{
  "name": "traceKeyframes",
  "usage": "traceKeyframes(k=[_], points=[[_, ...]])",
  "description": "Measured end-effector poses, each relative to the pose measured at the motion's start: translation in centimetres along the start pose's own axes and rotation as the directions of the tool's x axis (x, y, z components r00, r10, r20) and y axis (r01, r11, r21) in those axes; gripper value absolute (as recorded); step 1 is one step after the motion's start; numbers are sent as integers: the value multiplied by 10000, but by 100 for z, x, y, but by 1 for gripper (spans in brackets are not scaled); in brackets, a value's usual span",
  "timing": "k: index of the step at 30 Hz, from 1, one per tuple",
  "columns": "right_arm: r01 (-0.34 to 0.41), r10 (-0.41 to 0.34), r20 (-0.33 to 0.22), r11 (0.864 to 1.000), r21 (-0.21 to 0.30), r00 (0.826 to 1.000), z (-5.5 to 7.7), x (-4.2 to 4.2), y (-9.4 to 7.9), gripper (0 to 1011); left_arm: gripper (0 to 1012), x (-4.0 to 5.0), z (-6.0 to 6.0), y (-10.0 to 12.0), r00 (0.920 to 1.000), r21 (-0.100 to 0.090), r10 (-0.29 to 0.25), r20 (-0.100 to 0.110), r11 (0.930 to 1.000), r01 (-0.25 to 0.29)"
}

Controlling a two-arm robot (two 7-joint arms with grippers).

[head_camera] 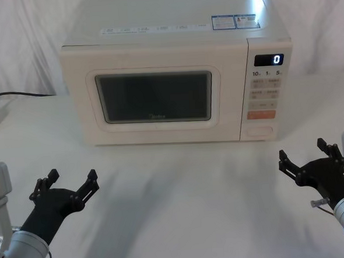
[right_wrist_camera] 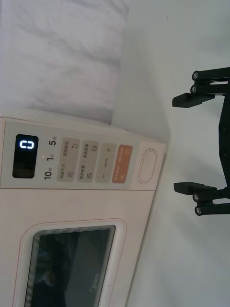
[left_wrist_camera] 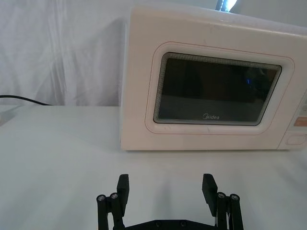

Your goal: Press the button to open the microwave door with one hand; close the microwave door with the other hand.

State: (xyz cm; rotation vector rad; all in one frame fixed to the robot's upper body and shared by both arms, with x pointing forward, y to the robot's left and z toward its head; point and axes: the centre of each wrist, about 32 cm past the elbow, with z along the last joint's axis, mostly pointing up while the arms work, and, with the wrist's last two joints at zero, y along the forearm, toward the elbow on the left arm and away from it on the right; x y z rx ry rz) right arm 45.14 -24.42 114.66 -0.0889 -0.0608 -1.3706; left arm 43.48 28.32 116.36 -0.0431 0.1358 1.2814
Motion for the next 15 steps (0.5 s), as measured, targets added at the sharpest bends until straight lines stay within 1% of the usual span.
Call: traceKeyframes(k=[15], points=[[0, 0, 0, 10000, 1, 10000, 0, 0, 0, 1002, 1001, 0, 0, 0, 10000, -2, 0, 0, 10000, 0]])
